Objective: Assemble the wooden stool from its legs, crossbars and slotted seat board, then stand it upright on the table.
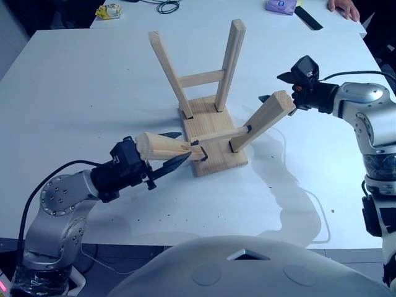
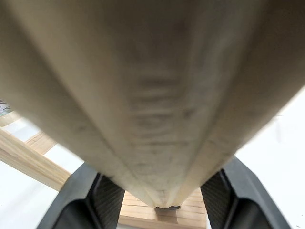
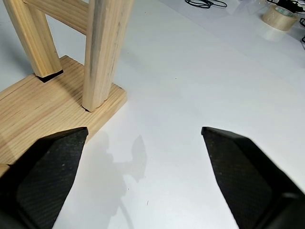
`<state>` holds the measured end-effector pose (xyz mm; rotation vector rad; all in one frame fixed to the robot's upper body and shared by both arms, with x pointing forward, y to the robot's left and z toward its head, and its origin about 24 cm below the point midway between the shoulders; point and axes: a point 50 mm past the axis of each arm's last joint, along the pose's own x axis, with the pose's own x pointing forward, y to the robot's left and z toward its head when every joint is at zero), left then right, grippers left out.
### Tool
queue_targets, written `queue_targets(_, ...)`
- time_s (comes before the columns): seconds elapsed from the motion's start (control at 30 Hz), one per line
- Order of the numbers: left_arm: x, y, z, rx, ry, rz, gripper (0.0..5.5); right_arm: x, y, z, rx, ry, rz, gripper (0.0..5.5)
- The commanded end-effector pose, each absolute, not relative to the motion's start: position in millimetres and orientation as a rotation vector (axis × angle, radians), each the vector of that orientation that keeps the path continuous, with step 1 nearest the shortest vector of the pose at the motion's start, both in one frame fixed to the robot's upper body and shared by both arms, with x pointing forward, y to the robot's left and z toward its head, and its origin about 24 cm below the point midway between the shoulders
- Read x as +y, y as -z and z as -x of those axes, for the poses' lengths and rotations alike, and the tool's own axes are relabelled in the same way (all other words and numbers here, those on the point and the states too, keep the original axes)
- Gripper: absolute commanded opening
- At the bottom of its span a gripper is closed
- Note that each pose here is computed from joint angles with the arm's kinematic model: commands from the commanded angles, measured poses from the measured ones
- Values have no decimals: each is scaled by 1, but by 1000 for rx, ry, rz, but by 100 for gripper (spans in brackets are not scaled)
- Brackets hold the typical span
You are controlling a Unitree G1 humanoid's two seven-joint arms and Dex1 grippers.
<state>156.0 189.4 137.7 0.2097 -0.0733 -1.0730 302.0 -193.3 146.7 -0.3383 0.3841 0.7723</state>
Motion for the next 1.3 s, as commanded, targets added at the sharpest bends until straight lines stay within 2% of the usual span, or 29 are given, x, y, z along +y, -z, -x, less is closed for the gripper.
queue_targets(0.03,199,-134,-156,16,1090,-234,205,-198,-147,-298,381,-743,331,440)
queue_targets(0.87,214,-133,-167,127,1221,-243,205,-199,-138,-284,391,-702,296,440)
queue_targets(1.13,200,-126,-175,147,1345,-214,205,-197,-138,-284,388,-712,299,440)
queue_targets(1.3,201,-130,-178,145,1357,-233,205,-196,-136,-281,390,-713,292,440)
